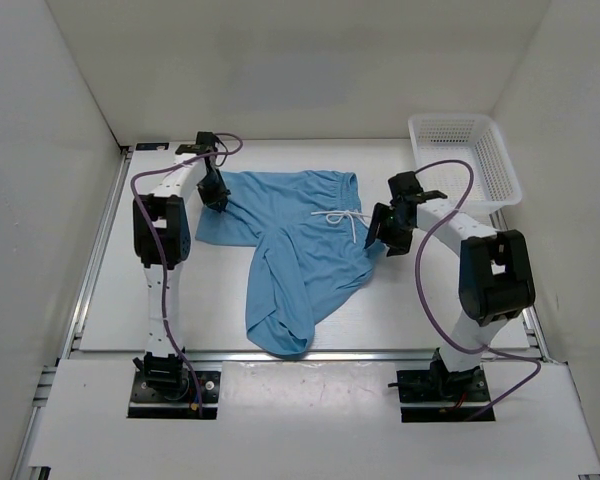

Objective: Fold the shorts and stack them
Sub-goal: Fold the shorts

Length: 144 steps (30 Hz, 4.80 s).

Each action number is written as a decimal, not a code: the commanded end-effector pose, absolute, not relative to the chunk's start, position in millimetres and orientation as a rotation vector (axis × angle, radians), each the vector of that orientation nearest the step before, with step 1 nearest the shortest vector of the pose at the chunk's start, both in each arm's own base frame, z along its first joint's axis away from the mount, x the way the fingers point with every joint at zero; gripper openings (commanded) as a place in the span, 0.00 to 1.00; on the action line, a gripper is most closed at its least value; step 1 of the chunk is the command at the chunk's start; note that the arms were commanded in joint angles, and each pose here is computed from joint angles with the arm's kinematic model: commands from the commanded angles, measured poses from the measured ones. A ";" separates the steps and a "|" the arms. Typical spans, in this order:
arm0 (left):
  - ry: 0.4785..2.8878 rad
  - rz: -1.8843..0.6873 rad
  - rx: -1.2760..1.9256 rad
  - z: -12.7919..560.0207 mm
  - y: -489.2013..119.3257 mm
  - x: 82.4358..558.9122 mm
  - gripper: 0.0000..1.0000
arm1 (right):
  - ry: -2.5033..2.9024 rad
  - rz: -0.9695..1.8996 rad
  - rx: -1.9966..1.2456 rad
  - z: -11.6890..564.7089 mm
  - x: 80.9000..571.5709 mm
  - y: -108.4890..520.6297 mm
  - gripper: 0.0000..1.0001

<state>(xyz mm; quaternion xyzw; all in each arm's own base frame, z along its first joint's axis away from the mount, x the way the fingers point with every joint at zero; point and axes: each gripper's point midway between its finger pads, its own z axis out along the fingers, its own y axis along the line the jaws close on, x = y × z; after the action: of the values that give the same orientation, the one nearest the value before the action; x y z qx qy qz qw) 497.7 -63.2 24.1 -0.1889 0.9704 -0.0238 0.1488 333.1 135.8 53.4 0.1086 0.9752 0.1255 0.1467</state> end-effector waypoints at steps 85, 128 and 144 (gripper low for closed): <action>3.023 -0.129 0.130 50.3 -245.6 199.2 0.43 | 2.760 0.318 0.312 63.5 339.6 131.4 0.00; 2.774 -0.202 -0.610 113.2 -73.2 292.9 0.49 | 2.752 0.239 0.311 51.2 328.7 114.7 0.00; 2.839 -0.474 -0.781 88.1 -132.5 195.4 0.91 | 2.756 0.310 0.297 51.4 327.3 123.5 0.00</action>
<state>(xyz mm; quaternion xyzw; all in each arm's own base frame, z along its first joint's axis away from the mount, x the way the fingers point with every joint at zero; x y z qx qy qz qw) 222.1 -119.2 95.3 -0.1995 0.9659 -0.1232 0.1102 322.9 121.0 41.6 0.1138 0.9765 0.0953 0.1563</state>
